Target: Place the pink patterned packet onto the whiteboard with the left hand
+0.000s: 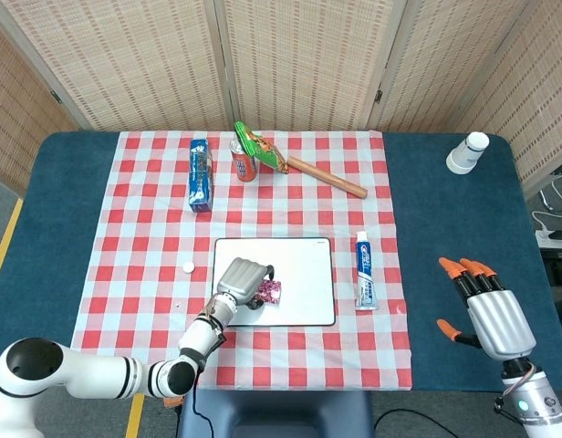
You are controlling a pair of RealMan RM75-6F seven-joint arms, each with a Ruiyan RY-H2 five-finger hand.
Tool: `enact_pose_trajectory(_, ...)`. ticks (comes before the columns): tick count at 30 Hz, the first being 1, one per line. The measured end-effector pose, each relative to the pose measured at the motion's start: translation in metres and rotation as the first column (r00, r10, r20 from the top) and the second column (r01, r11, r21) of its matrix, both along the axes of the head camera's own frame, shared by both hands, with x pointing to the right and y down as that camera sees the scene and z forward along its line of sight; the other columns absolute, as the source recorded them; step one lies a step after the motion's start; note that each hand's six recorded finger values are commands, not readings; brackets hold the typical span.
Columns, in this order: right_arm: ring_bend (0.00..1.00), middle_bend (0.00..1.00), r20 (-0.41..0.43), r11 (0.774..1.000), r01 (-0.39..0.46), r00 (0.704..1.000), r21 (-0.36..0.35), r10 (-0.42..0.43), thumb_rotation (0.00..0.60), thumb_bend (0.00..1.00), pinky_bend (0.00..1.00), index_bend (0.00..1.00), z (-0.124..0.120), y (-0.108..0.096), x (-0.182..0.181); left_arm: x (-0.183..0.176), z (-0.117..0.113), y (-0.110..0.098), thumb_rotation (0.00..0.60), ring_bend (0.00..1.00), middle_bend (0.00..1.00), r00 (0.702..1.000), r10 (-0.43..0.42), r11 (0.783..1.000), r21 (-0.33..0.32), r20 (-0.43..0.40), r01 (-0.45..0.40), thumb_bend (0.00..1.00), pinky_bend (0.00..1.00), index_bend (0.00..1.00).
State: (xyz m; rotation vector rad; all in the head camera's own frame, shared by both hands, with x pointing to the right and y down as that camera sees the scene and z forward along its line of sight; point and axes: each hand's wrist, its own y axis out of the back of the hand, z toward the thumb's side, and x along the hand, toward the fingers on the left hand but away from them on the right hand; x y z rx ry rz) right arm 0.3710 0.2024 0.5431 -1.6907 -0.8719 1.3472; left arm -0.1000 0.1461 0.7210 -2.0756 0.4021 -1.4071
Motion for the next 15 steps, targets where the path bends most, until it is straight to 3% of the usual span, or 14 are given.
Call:
enact_pose_trajectory(10,0.12,0.16,-0.001,1.000,-0.008,1.000,-0.005,0.008,0.547,0.15,0.17,0.01,0.001,-0.002,0.002,-0.006,0.008,-0.016,0.600,0.99,0.95,0.999,-0.035,0.998,0.052,0.028,0.034,0.26,0.95,0.38)
enact_pose_trajectory(15,0.12,0.16,-0.001,1.000,-0.004,1.000,-0.007,0.004,0.547,0.15,0.17,0.01,0.002,-0.002,0.001,-0.009,0.011,-0.016,0.600,0.98,0.93,0.999,-0.033,0.998,0.049,0.036,0.031,0.26,0.94,0.26)
